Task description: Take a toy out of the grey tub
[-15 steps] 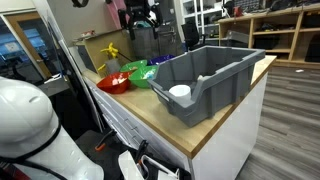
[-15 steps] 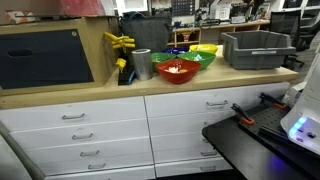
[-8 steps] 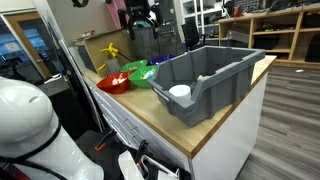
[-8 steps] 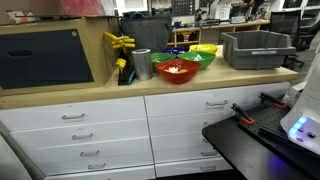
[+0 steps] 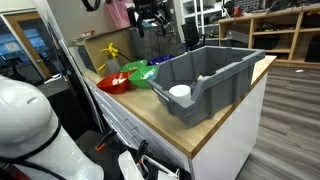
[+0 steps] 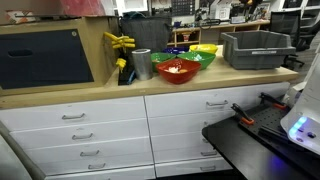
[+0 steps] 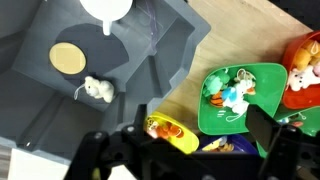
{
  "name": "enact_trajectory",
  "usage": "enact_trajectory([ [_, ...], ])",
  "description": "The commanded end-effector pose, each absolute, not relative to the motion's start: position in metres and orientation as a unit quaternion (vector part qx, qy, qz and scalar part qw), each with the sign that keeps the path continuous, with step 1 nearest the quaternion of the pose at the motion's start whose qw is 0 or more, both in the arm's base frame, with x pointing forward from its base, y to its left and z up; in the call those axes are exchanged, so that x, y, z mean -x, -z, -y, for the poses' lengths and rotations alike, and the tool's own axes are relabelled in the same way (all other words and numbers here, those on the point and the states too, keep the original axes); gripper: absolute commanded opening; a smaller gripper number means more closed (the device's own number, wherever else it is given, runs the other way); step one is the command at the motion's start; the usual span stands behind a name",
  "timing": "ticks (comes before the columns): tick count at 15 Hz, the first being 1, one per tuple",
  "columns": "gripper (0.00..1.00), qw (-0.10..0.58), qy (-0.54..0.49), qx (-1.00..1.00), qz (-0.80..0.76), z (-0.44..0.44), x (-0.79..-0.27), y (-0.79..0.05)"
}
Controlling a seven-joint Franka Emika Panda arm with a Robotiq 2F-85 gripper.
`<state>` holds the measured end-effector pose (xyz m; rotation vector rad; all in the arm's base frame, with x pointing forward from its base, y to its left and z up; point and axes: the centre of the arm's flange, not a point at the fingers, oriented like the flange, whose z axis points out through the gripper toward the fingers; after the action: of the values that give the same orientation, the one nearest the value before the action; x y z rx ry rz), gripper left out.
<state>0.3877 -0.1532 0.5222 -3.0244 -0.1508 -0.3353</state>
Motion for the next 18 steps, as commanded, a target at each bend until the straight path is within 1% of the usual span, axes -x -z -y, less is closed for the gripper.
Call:
enact_trajectory([
  [1, 1.00, 0.047, 0.120, 0.991, 0.022, 0.176, -0.437, -0.516],
  [5, 1.00, 0.034, 0.113, 0.993, -0.009, 0.208, -0.487, -0.499],
  [9, 1.00, 0.010, 0.079, 0.996, -0.041, 0.258, -0.521, -0.484],
  [14, 1.00, -0.016, 0.049, 0.995, -0.087, 0.324, -0.539, -0.465],
  [18, 1.00, -0.006, 0.017, 0.996, -0.085, 0.330, -0.544, -0.437],
])
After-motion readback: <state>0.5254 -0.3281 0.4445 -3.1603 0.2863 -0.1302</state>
